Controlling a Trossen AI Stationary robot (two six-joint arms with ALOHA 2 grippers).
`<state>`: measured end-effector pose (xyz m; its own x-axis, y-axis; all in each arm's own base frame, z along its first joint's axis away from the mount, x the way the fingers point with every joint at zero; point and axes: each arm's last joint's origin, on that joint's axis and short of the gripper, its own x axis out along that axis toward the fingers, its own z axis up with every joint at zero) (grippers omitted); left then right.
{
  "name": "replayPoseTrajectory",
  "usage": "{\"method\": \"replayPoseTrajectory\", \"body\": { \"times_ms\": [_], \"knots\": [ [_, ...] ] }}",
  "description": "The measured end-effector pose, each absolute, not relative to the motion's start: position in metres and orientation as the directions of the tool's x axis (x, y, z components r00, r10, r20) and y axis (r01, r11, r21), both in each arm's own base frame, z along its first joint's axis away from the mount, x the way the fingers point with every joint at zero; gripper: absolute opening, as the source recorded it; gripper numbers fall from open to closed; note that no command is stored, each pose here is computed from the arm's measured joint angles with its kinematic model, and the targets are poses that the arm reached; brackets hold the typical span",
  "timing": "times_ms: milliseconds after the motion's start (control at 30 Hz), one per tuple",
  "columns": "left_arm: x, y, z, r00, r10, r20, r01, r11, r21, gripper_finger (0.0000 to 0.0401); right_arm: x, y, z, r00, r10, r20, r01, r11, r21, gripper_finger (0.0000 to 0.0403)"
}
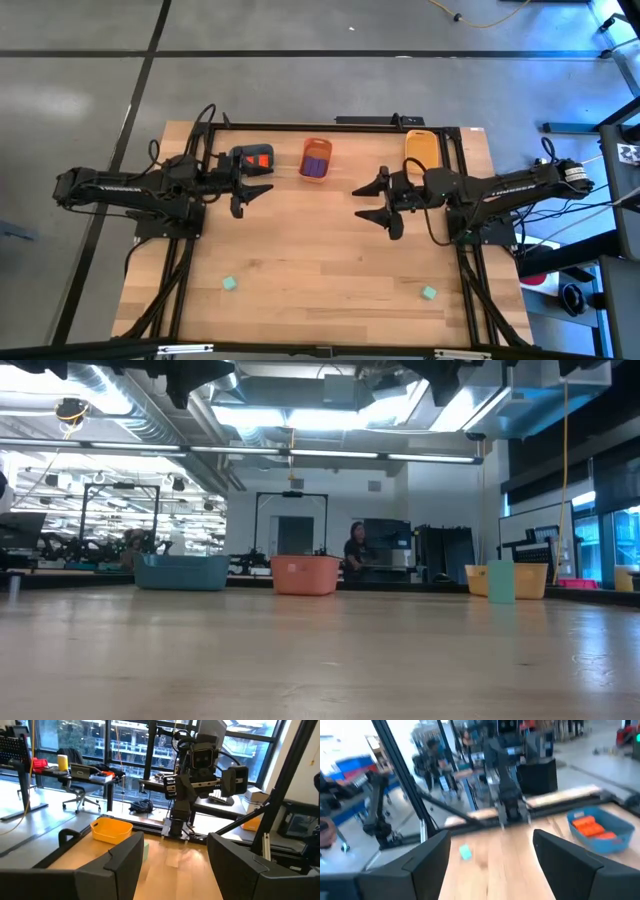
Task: Sort & place blocks by color
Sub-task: Put the top right blue block into the yellow bin
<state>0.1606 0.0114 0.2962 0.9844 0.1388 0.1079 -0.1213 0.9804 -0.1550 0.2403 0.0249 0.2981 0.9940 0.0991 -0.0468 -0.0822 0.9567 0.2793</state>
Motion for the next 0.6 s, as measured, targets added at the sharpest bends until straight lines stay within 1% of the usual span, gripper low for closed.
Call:
{"method": "replayPoseTrajectory", "body": {
  "times_ms": [67, 167, 300, 367, 467, 600],
  "knots": [
    [0.161, 0.011, 0.296, 0.984, 0.139, 0.108, -0.121, 0.98, -0.155, 0.0211, 0.241, 0.025, 0.303, 0.988, 0.098, -0.122, -0.061, 0.959, 0.276, 0.0281],
    [0.161, 0.011, 0.296, 0.984, 0.139, 0.108, -0.12, 0.98, -0.161, 0.0211, 0.238, 0.025, 0.312, 0.95, 0.092, -0.298, -0.009, 0.963, 0.269, 0.0276],
    [0.161, 0.011, 0.296, 0.984, 0.139, 0.108, -0.12, 0.979, -0.162, 0.0211, 0.226, 0.022, 0.314, 0.823, 0.026, -0.568, 0.141, 0.958, 0.248, 0.0275],
    [0.161, 0.011, 0.296, 0.984, 0.139, 0.107, -0.121, 0.979, -0.162, 0.0211, 0.218, 0.019, 0.311, 0.742, -0.032, -0.67, 0.241, 0.945, 0.222, 0.0275],
    [0.161, 0.011, 0.296, 0.984, 0.139, 0.107, -0.12, 0.979, -0.162, 0.0211, 0.205, 0.01, 0.301, 0.604, -0.12, -0.788, 0.423, 0.886, 0.188, 0.0274],
    [0.161, 0.011, 0.296, 0.984, 0.139, 0.109, -0.12, 0.979, -0.163, 0.0211, 0.198, -0.006, 0.284, 0.446, -0.19, -0.875, 0.632, 0.759, 0.157, 0.0274]
  ]
}}
